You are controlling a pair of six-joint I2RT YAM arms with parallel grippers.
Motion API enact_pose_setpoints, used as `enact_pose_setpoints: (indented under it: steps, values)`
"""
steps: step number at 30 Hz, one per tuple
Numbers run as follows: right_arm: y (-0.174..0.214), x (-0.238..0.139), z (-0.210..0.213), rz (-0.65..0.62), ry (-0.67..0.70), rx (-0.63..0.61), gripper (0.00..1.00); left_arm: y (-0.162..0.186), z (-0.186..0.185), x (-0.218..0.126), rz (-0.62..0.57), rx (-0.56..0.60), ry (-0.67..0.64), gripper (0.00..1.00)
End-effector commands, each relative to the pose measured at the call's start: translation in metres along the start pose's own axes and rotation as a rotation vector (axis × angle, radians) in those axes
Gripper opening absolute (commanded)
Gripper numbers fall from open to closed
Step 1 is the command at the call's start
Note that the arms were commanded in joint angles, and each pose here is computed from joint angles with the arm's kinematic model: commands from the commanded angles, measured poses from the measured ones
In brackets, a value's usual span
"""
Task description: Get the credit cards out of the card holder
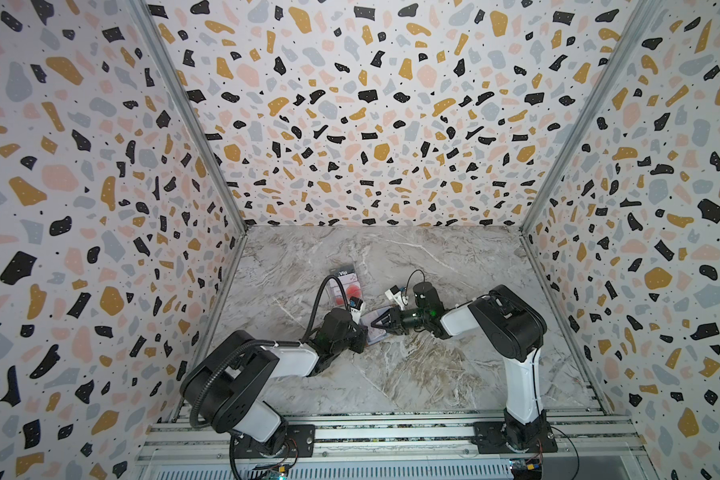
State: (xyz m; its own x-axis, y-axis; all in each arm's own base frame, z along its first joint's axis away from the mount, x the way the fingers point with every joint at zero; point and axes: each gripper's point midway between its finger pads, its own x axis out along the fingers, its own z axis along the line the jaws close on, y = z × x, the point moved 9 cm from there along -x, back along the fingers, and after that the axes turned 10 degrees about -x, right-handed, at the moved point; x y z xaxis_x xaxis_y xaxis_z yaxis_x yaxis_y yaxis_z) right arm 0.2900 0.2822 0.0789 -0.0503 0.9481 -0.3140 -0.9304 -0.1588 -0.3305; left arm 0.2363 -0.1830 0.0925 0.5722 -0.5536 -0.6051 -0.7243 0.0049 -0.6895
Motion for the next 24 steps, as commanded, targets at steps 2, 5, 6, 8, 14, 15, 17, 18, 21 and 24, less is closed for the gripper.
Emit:
enact_pose_setpoints:
  steps: [2,5,6,8,14,15,17,18,21,24]
  values:
    - [-0.001,0.002,0.003,0.004,-0.025,-0.021,0.34,-0.005,-0.001,0.006,-0.033,-0.002,0.038,0.00]
    - [0.000,0.003,0.003,0.007,-0.026,-0.019,0.35,-0.003,-0.002,0.004,-0.050,0.000,0.056,0.00]
    - [0.000,0.003,0.003,0.007,-0.026,-0.020,0.35,-0.003,-0.001,0.003,-0.053,-0.001,0.056,0.00]
    - [0.000,0.003,0.004,0.008,-0.030,-0.022,0.35,-0.001,0.000,0.003,-0.050,0.000,0.047,0.00]
    - [-0.001,0.003,0.004,0.011,-0.036,-0.024,0.35,0.001,-0.002,-0.003,-0.083,0.004,0.090,0.00]
    - [-0.001,0.004,0.005,0.013,-0.038,-0.026,0.35,0.001,-0.002,-0.001,-0.077,0.006,0.087,0.00]
    - [0.000,0.004,0.005,0.014,-0.040,-0.028,0.35,0.003,0.000,0.003,-0.060,0.010,0.075,0.00]
    - [0.000,0.004,0.005,0.015,-0.042,-0.027,0.35,0.005,0.001,0.005,-0.050,0.008,0.069,0.00]
    - [-0.001,0.004,0.007,0.015,-0.048,-0.030,0.35,0.012,0.006,0.010,-0.009,0.012,0.041,0.00]
    - [-0.001,0.004,0.007,0.016,-0.053,-0.032,0.34,0.022,0.011,0.009,0.020,0.010,0.021,0.00]
